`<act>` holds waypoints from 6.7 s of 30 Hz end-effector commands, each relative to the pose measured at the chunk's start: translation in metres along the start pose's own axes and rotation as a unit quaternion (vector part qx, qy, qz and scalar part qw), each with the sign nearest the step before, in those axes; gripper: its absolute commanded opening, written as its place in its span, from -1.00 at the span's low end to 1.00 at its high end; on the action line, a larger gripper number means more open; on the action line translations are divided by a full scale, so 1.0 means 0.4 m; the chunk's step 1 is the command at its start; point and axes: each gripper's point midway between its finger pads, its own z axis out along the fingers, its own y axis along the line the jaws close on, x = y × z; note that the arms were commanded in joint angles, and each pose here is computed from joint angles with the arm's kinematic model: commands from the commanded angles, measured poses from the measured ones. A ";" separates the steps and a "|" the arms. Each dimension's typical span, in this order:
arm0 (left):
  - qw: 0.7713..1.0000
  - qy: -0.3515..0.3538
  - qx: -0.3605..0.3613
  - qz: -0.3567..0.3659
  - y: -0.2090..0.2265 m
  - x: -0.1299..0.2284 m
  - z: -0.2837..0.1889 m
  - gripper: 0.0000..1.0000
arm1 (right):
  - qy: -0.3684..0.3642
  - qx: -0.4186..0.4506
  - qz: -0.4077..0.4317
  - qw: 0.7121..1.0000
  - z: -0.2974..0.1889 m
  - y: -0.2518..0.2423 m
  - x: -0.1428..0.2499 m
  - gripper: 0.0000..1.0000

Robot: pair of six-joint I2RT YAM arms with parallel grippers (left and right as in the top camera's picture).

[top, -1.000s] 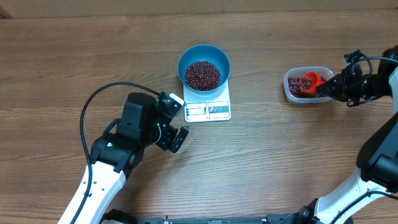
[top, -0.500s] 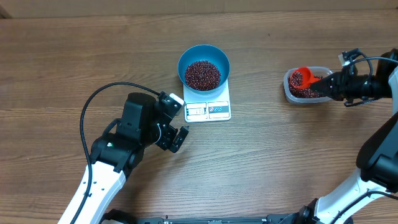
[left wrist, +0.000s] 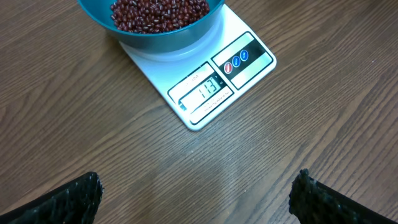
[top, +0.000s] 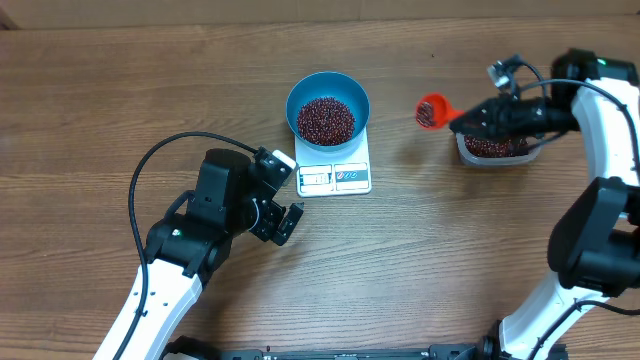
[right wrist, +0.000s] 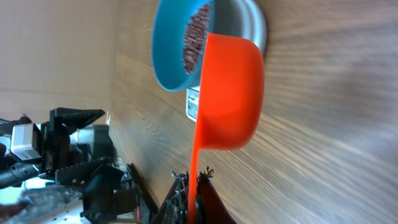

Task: Scoop item into bowl and weigh 150g on scale
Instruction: 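Carry the filled scoop over the teal bowl, then tilt the scoop slowly over the bowl, trickling beans in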

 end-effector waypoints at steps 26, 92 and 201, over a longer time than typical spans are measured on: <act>1.000 0.005 0.008 0.011 -0.007 0.009 0.007 0.99 | 0.031 0.146 -0.116 0.982 0.310 0.185 -0.106 -0.93; 1.000 0.005 0.008 0.011 -0.007 0.009 0.007 0.99 | 0.032 0.265 -0.260 0.928 0.401 0.202 -0.119 -0.93; 1.000 0.005 0.008 0.011 -0.007 0.009 0.008 0.99 | 0.046 0.324 -0.349 0.878 0.373 0.166 -0.148 -0.93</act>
